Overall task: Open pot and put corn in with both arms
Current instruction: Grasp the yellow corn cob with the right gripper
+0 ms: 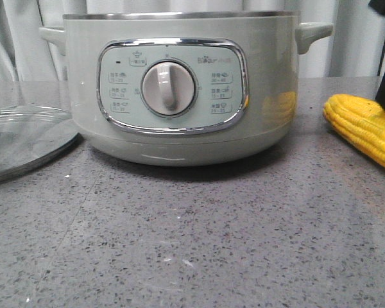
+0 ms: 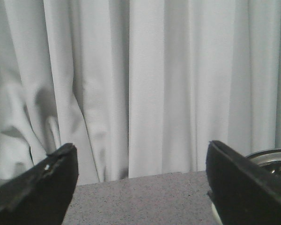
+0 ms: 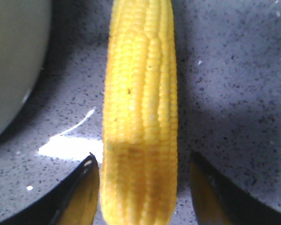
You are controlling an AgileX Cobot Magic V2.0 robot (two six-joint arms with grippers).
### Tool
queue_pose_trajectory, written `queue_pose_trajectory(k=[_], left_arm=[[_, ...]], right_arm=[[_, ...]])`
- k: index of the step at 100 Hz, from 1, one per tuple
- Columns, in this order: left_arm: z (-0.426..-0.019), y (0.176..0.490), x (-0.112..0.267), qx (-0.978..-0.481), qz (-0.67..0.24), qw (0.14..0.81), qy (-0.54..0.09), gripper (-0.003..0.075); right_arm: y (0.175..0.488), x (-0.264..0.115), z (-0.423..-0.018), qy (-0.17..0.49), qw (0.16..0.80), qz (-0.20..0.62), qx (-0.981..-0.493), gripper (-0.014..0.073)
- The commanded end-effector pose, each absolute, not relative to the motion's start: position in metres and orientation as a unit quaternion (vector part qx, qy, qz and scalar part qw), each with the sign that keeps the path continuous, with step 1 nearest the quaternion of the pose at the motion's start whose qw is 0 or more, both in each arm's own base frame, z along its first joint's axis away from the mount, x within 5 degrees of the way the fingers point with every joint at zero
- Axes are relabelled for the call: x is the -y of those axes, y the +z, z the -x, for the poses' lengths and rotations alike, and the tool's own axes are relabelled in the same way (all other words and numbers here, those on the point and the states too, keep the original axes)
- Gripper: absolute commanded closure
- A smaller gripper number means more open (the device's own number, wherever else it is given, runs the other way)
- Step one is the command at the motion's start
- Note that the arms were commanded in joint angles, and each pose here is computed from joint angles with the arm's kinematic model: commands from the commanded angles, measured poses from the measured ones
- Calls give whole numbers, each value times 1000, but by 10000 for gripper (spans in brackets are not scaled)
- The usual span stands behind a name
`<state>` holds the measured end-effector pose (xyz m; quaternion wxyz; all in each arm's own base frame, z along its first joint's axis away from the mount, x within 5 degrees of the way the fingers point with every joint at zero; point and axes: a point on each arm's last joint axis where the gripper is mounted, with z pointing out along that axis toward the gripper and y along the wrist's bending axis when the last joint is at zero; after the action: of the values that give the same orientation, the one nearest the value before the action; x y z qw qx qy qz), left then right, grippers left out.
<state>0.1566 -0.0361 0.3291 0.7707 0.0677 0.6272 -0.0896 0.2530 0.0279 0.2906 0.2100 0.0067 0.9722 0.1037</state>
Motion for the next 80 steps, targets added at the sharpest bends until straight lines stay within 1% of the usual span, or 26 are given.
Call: queue_pose_trajectory(k=[1,19,23,26,28,32,35,37,39,41,44,60,71,80], left_arm=[[-154,346,36,-588,-59,800,-101,195],[-154,346,36,-588,-57,800,-104,195],[-154,346,36,-588,-57,800,-104,195],[-154,346,36,-588,-57,800,-104,195],[-154,346,36,-588,-57,800,-104,195],[-154,346,36,-588,-57,800,-104,195],[-154,346,36,-588,-57,800,-104,195],[-154,346,36,-588,-57,800,-104,195],[-154,346,36,-588,-57,800,-104,195],[-154,346,36,-588,-57,800,-104,195],[-154,346,36,-588,-57,800,-104,195],[-154,346,36,-588,-57,800,-104,195],[-153,347,36,-585,-56,802,-105,195],[-151,348,36,-582,-56,805,-105,195]], right_arm=[[296,-30,-262,113,223,-5,-968,229],[280,-32,-272,119,192,-12,-974,230],[278,-32,-273,119,189,-12,-975,239],[277,-32,-273,119,185,-12,-976,261],[277,-32,-273,119,184,-12,-976,288],[277,-32,-273,119,182,-12,-976,382],[277,-32,-273,119,182,-12,-976,431],[277,-32,-273,119,181,-12,-976,503],[277,-32,-273,119,181,-12,-976,540],[277,-32,-272,119,180,-12,-976,610],[277,-32,-272,119,180,-12,-976,661],[278,-31,-271,110,180,-3,-977,659],[284,-26,-265,94,186,4,-978,659],[292,-21,-259,94,191,-9,-977,659]])
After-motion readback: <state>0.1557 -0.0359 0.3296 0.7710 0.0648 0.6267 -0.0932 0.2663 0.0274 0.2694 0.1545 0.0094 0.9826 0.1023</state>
